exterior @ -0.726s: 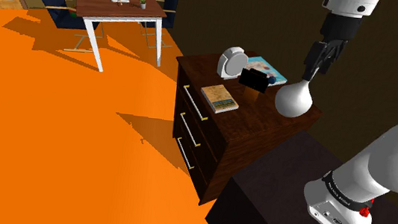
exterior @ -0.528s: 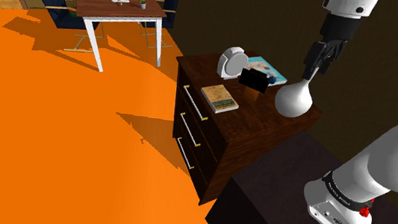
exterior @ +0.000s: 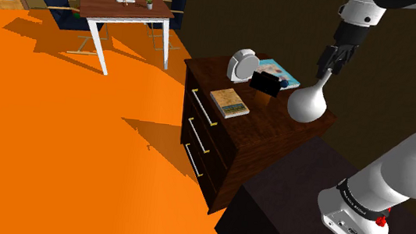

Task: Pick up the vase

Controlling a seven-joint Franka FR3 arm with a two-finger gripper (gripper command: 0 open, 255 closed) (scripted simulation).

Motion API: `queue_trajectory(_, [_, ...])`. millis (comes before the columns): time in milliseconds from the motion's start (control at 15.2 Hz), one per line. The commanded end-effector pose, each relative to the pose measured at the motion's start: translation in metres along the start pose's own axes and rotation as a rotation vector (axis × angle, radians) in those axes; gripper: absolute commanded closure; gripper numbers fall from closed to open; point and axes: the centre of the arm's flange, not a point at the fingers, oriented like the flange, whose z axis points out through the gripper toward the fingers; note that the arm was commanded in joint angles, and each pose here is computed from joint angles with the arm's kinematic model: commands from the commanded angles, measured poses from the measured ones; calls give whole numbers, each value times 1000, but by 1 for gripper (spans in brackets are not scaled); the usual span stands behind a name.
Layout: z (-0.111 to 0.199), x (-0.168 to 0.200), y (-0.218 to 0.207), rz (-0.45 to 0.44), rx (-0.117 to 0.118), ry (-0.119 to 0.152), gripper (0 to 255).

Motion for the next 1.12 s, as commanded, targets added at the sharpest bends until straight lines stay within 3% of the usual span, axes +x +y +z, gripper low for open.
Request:
queue_trajectory(0, [7,8,26,13,-3,12,0])
queue_trajectory(1056, [55,69,214,117,-15,102,0])
